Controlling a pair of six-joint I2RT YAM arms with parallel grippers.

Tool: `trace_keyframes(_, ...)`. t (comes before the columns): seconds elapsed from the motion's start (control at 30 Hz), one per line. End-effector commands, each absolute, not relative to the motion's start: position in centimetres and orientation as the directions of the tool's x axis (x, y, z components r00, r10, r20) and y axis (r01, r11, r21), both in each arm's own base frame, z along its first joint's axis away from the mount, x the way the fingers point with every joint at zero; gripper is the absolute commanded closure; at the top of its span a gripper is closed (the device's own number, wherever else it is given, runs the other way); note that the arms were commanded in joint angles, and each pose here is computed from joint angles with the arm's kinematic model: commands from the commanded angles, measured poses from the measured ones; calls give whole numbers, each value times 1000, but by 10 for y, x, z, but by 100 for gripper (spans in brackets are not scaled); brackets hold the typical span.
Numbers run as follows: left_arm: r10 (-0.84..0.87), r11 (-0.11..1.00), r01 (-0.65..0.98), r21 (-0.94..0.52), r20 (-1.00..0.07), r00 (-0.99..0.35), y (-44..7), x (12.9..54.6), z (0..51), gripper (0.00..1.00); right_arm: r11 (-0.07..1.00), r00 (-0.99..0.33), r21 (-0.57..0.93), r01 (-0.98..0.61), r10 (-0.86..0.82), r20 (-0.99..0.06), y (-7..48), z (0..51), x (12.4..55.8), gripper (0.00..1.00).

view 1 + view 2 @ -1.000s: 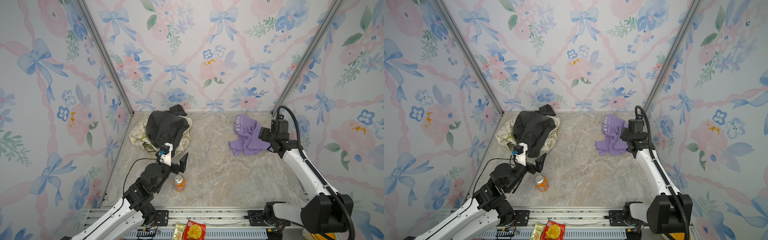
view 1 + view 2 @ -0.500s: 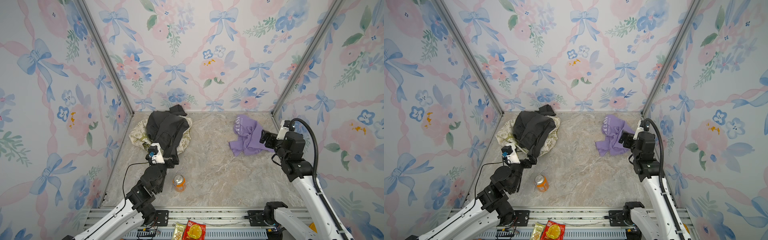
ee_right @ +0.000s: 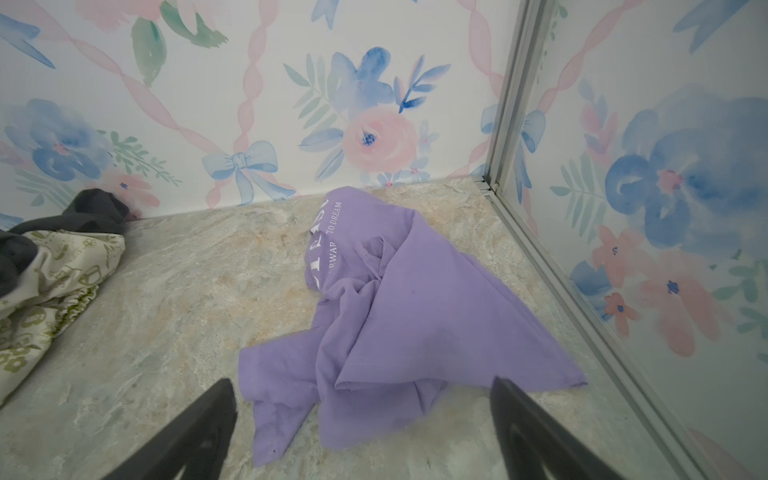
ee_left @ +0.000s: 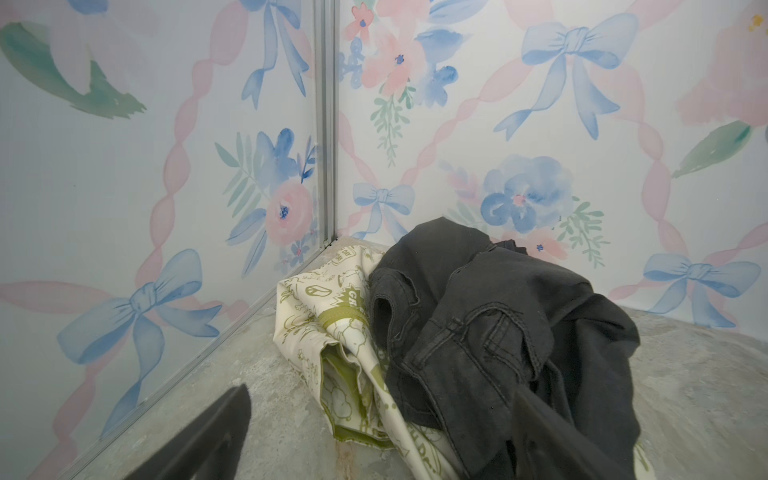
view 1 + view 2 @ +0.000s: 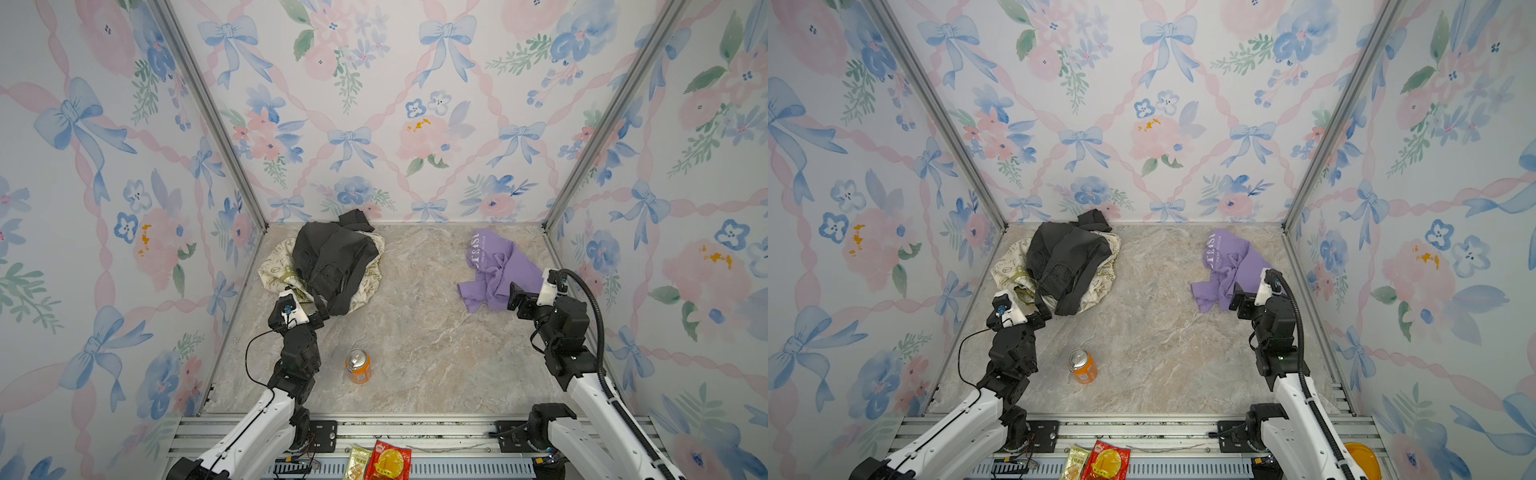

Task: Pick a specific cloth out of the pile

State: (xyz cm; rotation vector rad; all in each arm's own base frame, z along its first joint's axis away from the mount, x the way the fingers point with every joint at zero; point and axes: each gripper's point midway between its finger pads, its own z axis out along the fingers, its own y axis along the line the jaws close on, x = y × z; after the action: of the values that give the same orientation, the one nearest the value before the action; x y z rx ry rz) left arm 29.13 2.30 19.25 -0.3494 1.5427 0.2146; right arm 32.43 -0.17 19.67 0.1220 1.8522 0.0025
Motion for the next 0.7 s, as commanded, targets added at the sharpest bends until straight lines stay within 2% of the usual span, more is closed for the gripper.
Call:
trace_keyframes(0.0,-76,952,-287,-103,-992,103,22,295,203,2,994,-224,9,109,33,-974,-7,193,337,3)
trace_keyframes(0.27,-53,969,-237,-64,-997,54,18,305,172,2,998,-290,-27,54,-11,-957,5,144,365,3)
trace_keyframes(0.67,9,988,-154,2,-999,47,1,329,161,2,994,-249,-106,13,-99,-963,19,110,387,3)
